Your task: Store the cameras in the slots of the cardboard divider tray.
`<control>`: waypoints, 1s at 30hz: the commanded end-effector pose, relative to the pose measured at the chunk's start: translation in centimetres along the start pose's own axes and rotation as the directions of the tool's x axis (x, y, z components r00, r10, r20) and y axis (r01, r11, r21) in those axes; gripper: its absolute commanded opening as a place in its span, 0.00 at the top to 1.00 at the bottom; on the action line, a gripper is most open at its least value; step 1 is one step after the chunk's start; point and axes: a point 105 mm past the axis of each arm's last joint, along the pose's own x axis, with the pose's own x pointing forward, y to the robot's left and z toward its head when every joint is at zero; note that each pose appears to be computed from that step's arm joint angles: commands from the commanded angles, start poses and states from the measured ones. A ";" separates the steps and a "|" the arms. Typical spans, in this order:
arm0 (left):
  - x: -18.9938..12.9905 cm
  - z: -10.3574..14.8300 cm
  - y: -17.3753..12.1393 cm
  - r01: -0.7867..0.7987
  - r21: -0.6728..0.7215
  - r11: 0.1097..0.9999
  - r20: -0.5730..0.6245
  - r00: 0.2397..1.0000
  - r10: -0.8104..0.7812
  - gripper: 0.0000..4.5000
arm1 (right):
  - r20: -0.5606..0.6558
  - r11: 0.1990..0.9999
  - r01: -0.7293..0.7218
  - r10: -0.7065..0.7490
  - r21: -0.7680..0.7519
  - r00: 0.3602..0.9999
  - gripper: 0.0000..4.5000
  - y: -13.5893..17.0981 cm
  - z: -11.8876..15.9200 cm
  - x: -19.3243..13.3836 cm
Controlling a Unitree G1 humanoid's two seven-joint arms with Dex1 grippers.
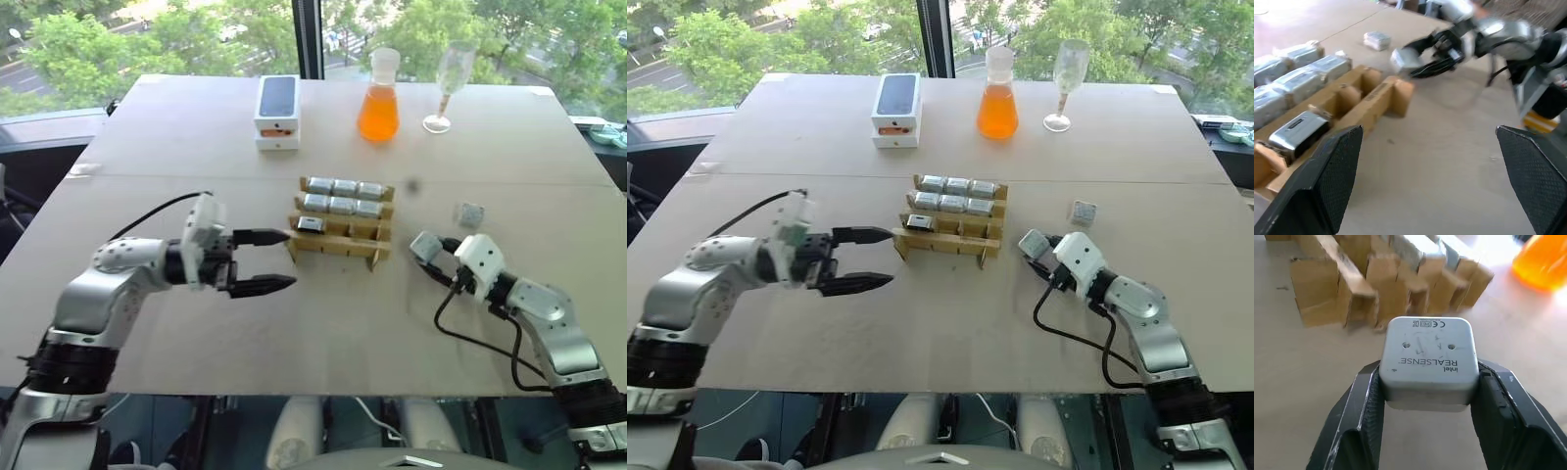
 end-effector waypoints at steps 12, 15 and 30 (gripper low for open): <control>5.6 3.5 0.1 0.254 -0.073 0.964 -0.007 0.967 -0.255 0.00 | 0.129 0.565 -0.084 0.328 -0.821 0.936 0.57 3.3 8.2 3.9; 5.6 3.7 -0.2 0.292 -0.092 0.952 -0.004 0.956 -0.294 0.00 | 0.141 0.550 -0.083 0.352 -0.831 0.925 0.57 3.6 8.6 4.0; 5.9 2.4 -0.7 0.344 -0.094 0.934 -0.061 0.935 -0.350 0.06 | 0.169 0.525 -0.109 0.453 -0.844 0.875 0.57 6.9 9.1 4.9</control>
